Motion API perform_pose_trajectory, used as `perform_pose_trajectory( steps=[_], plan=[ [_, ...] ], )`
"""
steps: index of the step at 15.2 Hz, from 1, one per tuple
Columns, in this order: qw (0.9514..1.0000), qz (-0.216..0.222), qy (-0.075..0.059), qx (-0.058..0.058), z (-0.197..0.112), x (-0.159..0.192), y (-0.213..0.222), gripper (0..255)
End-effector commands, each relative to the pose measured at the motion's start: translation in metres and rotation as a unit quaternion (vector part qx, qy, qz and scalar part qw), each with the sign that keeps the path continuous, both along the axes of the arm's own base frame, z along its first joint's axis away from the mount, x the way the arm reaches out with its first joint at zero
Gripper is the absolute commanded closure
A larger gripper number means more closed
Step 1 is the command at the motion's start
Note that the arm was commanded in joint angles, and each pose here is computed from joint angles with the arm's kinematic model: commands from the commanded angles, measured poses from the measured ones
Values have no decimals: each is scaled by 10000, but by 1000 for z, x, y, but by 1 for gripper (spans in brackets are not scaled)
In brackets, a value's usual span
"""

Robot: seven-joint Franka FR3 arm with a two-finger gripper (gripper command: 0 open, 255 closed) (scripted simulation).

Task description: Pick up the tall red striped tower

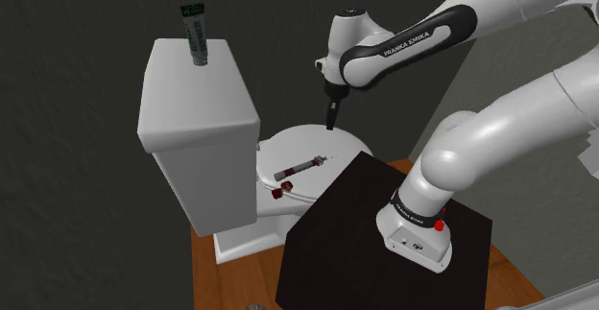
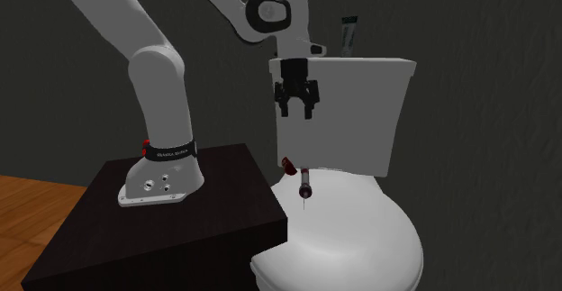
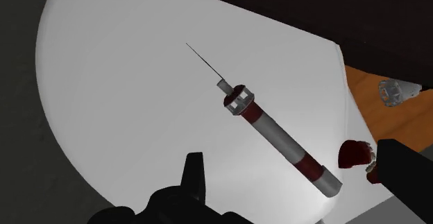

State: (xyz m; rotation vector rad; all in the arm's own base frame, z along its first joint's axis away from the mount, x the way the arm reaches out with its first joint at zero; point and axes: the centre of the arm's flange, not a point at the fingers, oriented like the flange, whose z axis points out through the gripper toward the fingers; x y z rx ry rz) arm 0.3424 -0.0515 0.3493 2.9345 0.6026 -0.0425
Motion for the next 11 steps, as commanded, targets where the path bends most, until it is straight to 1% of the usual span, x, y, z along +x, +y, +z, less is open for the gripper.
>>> perform_pose_trajectory(
  steps=[1,11],
  plan=[
    [9999,128,-1,-6,-26,1,-3,0],
    [9973,724,66,-52,-155,17,-23,0]
  ],
)
